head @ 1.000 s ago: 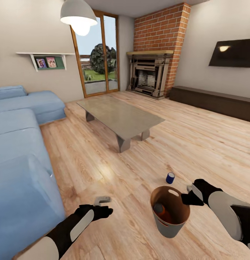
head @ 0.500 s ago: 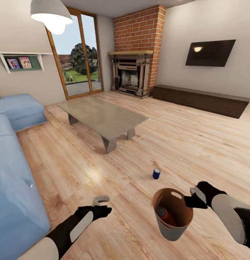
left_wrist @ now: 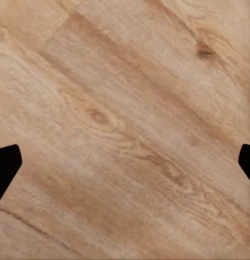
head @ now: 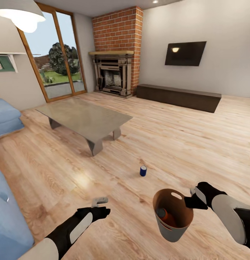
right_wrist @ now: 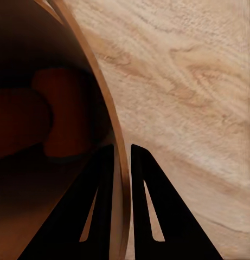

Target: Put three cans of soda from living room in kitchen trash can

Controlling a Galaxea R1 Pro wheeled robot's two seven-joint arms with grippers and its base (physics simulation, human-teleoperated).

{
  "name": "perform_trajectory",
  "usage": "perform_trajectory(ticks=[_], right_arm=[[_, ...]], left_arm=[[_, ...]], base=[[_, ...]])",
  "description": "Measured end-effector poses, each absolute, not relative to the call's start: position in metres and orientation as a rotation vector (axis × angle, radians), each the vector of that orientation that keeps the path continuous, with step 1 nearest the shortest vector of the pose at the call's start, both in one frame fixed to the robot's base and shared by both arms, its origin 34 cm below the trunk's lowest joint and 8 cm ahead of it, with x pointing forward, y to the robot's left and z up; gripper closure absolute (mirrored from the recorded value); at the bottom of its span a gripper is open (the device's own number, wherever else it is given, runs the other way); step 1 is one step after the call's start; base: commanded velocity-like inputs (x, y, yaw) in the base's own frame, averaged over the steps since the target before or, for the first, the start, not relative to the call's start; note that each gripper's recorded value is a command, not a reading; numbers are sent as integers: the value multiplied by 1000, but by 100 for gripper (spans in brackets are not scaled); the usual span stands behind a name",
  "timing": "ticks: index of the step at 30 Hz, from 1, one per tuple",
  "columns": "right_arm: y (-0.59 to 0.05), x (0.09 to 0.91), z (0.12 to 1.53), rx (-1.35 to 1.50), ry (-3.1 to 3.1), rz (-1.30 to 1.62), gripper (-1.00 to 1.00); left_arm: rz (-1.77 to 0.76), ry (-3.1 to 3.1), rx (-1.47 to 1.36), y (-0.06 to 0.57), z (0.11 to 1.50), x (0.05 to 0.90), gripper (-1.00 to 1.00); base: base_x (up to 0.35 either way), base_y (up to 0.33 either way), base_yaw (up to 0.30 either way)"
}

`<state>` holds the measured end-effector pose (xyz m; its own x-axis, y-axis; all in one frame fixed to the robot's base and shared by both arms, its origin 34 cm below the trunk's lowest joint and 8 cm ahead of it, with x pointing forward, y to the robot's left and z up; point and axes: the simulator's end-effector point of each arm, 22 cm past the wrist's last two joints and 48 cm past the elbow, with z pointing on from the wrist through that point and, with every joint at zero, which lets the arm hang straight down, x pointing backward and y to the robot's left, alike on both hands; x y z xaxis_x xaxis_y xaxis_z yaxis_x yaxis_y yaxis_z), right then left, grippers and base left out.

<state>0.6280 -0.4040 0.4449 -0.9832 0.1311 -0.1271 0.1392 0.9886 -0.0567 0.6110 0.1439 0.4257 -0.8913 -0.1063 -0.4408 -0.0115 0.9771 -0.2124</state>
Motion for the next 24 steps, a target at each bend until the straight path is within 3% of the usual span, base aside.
perform_trajectory(ticks=[24], right_arm=[[-439,680,503,191,2823,15,100]], left_arm=[[-264,2622,-122,146,426,614,-100]], base=[[3,0,-258]])
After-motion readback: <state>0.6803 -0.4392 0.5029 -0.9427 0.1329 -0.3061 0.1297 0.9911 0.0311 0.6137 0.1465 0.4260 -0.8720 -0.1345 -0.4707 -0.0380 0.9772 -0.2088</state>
